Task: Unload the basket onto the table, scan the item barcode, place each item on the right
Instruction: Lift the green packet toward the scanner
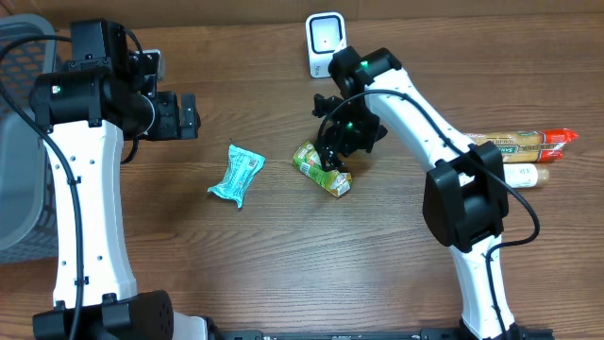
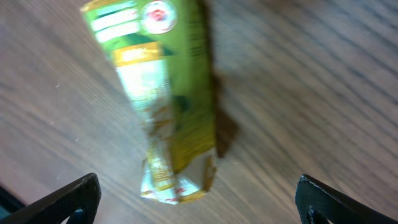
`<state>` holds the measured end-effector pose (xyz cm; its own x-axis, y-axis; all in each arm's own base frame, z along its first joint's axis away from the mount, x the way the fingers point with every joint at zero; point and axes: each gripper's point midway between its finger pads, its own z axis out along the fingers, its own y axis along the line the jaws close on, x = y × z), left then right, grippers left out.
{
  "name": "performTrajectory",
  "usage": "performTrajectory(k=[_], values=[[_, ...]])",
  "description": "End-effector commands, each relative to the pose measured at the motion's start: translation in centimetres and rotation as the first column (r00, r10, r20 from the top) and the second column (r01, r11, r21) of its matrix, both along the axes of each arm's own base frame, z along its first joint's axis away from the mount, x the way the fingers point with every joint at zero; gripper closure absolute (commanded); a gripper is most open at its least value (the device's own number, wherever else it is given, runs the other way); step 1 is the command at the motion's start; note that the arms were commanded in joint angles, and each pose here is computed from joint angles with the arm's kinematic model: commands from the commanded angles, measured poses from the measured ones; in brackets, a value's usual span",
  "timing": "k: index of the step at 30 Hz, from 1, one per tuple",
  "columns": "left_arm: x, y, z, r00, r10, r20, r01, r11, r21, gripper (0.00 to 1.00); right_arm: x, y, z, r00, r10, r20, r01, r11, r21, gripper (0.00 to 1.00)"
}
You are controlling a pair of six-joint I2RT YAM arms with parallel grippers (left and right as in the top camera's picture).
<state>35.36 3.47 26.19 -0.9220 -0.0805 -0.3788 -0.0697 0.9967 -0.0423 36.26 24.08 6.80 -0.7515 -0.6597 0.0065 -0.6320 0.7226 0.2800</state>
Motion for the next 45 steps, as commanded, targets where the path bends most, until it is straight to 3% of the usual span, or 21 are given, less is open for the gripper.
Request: performTrajectory(k=[1, 5, 7, 10, 15, 16, 17, 18, 22, 30, 35, 40, 45], values=[[0.0, 0.0, -0.1, 1.0, -0.02, -0.001, 0.02, 1.0, -0.001, 0.0, -1.6, 1.6, 0.6, 0.994, 0.108, 0.017, -0.107, 0.994, -0.007, 0.0], [0.0, 0.0, -0.1, 1.0, -0.02, -0.001, 0.02, 1.0, -0.001, 0.0, -2.0, 1.3, -1.6, 0.988, 0.153, 0.037, -0.149, 0.985, -0.082, 0.01], [0.0, 0.0, -0.1, 1.0, -0.02, -0.001, 0.02, 1.0, -0.001, 0.0, -2.2, 0.7, -3.5, 0.986, 0.161, 0.04, -0.156, 0.981, -0.119, 0.08], [0.0, 0.0, -0.1, 1.0, -0.02, -0.001, 0.02, 1.0, -0.001, 0.0, -2.9, 0.0, -4.8, 0.987, 0.16, 0.012, -0.157, 0.978, -0.135, 0.27], [0.0, -0.1, -0.1, 1.0, -0.021, -0.001, 0.021, 1.0, -0.001, 0.0, -3.4, -1.4, -5.9, 0.991, 0.133, -0.024, -0.135, 0.979, -0.15, 0.38], [0.0, -0.1, -0.1, 1.0, -0.022, -0.001, 0.022, 1.0, -0.001, 0.0, -3.3, -1.6, -5.9, 0.993, 0.119, -0.025, -0.122, 0.982, -0.147, 0.43], [0.0, -0.1, -0.1, 1.0, -0.022, -0.001, 0.022, 1.0, -0.001, 0.0, -3.2, -1.5, -5.9, 0.994, 0.108, -0.028, -0.111, 0.985, -0.131, 0.59], [0.0, -0.1, -0.1, 1.0, -0.022, -0.001, 0.022, 1.0, -0.001, 0.0, -3.2, -1.4, -5.8, 0.994, 0.104, -0.033, -0.108, 0.987, -0.119, 0.67], [0.0, -0.1, -0.1, 1.0, -0.022, -0.001, 0.022, 1.0, -0.001, 0.0, -3.7, -0.8, -5.6, 0.994, 0.095, -0.057, -0.099, 0.992, -0.078, 0.88], [0.0, -0.1, -0.1, 1.0, -0.021, -0.001, 0.021, 1.0, -0.001, 0.0, -3.9, 1.7, -2.5, 0.993, 0.082, -0.082, -0.077, 0.995, 0.066, 0.96], [0.0, -0.1, -0.1, 1.0, -0.022, -0.002, 0.022, 1.0, -0.001, 0.0, -2.5, 4.3, 2.1, 0.997, 0.062, -0.052, -0.047, 0.968, 0.248, 0.96], [0.0, -0.1, -0.1, 1.0, -0.022, -0.002, 0.022, 1.0, -0.001, 0.0, -0.8, 5.4, 7.7, 0.998, 0.02, -0.051, 0.005, 0.893, 0.451, 0.96], [0.0, 0.0, -0.1, 1.0, -0.021, -0.001, 0.021, 1.0, -0.001, 0.01, 0.6, 5.1, 13.2, 0.996, -0.02, -0.081, 0.068, 0.765, 0.641, 0.96]])
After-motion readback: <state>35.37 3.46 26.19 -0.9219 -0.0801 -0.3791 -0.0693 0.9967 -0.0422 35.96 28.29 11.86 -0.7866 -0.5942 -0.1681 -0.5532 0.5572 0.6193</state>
